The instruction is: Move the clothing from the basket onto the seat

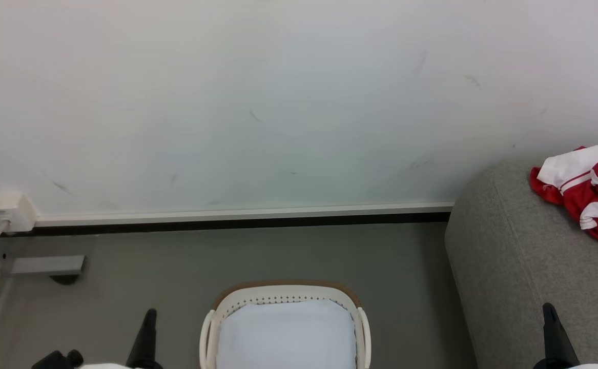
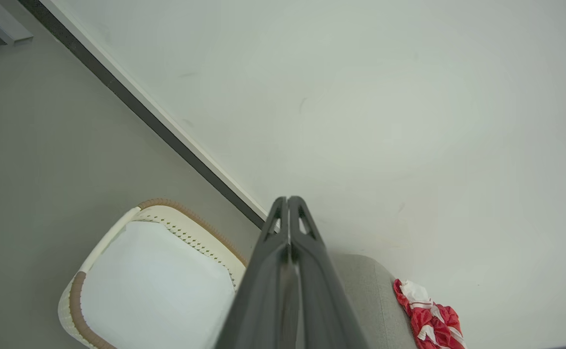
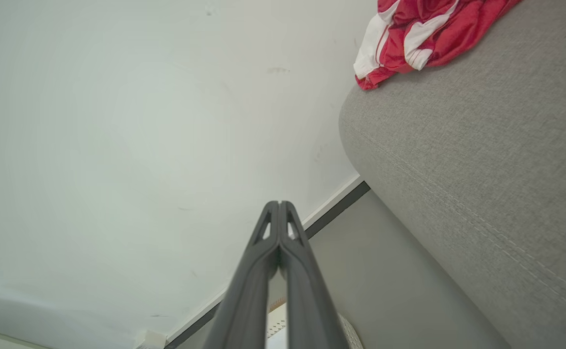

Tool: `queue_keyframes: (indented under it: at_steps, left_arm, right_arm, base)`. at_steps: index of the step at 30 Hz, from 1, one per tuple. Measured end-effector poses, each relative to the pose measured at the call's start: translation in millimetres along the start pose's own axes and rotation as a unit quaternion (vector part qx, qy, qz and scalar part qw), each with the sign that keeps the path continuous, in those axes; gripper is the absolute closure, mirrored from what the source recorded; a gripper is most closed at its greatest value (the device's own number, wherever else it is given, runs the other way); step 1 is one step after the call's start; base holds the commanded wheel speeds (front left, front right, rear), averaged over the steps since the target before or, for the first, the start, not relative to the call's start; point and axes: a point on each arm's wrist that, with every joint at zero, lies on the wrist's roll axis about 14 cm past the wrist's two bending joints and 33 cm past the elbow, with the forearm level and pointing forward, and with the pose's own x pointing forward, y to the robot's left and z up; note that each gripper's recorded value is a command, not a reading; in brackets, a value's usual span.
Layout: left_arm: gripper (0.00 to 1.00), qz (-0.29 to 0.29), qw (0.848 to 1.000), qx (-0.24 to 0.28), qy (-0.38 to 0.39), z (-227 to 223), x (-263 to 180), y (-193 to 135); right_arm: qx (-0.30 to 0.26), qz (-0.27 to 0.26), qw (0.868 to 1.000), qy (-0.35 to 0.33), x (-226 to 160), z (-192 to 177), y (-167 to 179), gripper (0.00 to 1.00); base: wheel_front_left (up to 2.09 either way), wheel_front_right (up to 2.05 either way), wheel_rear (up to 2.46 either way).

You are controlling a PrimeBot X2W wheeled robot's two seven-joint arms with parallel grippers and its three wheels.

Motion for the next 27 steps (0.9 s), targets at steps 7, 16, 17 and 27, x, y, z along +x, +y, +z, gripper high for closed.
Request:
queue_keyframes:
  at_steps: [7, 16, 17, 27]
  left_arm:
    - [1.0, -0.001, 0.999, -0.041, -0.001, 4, 3, -2]
    - [1.0, -0.006, 0.996, -0.084, -0.005, 8, 5, -5]
    - [1.0, -0.007, 0.996, -0.088, -0.004, 8, 5, -5]
    - [1.0, -0.011, 0.99, -0.14, -0.007, 13, 8, -7]
  right_arm:
    - [0.041, 0.004, 0.999, -0.002, 4, 4, 4, 1.0]
    - [0.09, 0.006, 0.996, 0.001, 6, 5, 5, 1.0]
    - [0.095, 0.007, 0.995, 0.0, 6, 6, 6, 1.0]
    - [0.144, 0.013, 0.99, 0.0, 10, 9, 9, 1.0]
  base:
    - [0.0, 0.0, 0.0]
    - [0.0, 0.0, 0.0]
    - [0.0, 0.0, 0.0]
    - [0.0, 0.0, 0.0]
